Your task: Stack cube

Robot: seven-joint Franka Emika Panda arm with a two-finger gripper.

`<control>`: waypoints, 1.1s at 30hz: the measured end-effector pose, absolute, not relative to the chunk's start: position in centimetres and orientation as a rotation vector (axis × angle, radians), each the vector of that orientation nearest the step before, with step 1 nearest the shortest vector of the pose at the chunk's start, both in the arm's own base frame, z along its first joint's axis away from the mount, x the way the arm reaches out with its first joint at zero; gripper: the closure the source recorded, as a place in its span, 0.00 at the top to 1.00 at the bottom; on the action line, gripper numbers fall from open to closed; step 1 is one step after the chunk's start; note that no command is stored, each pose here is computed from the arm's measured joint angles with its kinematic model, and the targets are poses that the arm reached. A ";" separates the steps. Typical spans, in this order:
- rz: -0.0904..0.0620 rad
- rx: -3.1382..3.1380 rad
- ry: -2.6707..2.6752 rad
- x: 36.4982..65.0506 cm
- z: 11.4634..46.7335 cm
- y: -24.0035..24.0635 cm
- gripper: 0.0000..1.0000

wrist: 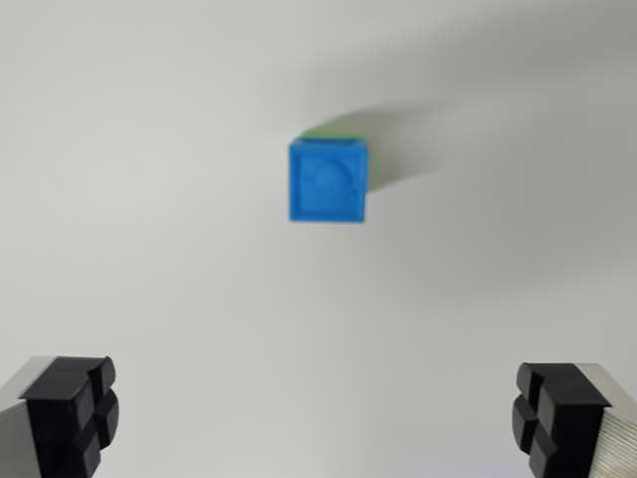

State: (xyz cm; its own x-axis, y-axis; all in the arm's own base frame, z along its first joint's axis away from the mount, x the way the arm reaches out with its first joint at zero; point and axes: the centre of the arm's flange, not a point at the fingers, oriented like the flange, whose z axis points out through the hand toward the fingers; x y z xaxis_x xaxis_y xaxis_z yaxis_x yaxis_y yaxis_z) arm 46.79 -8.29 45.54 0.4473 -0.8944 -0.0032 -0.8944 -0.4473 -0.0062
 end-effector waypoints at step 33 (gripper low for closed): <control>0.004 -2.668 1.648 46.8 46.6 -8.3 1.00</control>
State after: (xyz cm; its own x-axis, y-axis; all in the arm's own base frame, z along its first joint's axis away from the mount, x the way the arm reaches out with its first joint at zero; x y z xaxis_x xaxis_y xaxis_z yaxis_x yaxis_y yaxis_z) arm 46.83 -8.29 46.59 0.4474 -0.8943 -0.0052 -0.8943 -0.4474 -0.0032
